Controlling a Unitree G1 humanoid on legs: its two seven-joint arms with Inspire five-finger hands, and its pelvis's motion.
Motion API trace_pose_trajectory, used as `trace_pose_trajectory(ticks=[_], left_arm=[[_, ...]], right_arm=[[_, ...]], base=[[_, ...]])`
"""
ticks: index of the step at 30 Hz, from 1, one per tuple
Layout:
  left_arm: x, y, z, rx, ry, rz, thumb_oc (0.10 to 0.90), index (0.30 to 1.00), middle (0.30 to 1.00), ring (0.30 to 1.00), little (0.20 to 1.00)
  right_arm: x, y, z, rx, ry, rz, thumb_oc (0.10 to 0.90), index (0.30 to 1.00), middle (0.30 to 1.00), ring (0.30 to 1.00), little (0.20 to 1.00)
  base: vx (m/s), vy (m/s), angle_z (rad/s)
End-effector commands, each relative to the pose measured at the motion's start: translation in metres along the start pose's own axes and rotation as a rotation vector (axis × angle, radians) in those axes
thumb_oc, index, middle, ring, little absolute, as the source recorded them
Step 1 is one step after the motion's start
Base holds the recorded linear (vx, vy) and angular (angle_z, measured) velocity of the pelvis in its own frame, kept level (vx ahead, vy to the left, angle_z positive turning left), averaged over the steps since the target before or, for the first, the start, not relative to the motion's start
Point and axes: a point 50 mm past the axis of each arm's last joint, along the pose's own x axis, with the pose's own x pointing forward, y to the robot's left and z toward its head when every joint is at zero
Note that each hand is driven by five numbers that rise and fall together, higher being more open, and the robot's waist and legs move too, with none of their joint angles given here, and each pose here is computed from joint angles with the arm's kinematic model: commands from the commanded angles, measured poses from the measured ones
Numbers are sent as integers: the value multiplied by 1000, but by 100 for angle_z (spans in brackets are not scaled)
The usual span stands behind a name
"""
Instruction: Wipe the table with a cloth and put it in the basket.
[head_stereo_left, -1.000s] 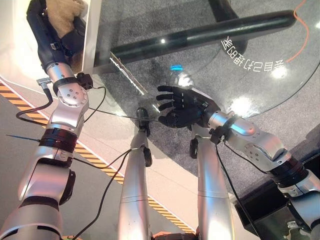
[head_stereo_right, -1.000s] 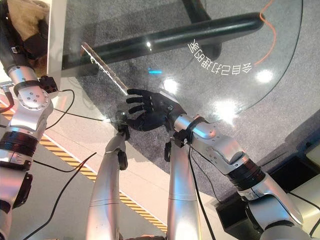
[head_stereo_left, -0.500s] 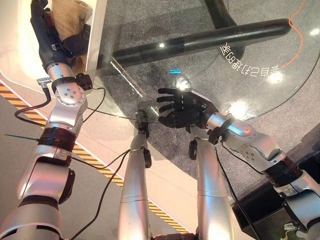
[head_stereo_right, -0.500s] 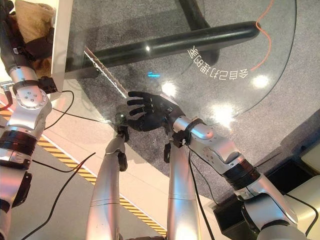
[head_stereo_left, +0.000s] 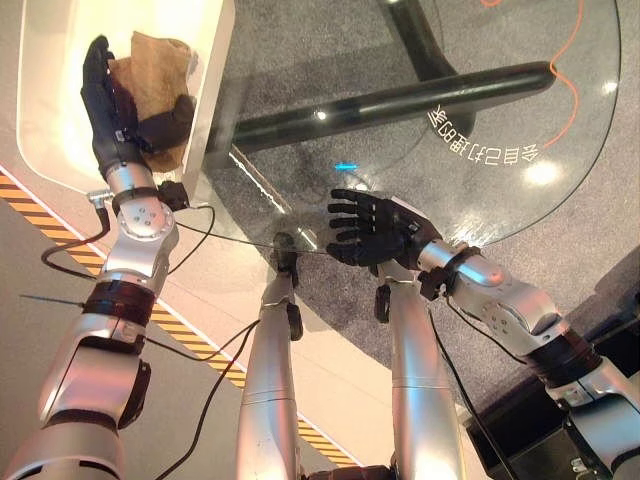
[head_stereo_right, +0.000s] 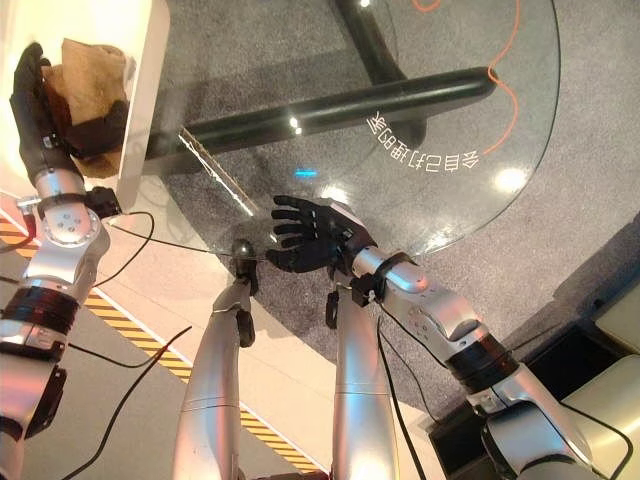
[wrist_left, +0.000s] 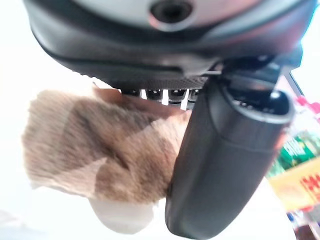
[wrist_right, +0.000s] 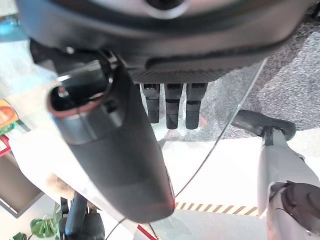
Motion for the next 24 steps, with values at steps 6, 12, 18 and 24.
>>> trace_pose_trajectory(ticks=[6,12,18,24], left_arm=[[4,52,18,-117,-127,139,800,900,900,900,900],[-12,53,15,-197,-158,96,800,900,900,900,900],[-37,43,14,-267,-180,-19,800,900,900,900,900],[-80,27,-6,-348,-81,-147,800,900,900,900,900]], right_arm=[[-22,17,3,-22,-83,62,800,900,900,900,900],[-28,24,-8,-1,-82,63,800,900,900,900,900],[-34,27,-27,37,-63,49,800,900,900,900,900],[-42,30,-51,83,-38,31,800,900,900,900,900]], base=[[-17,-51,0],[-26,-75,1],[-34,-114,1],[-44,-147,1]])
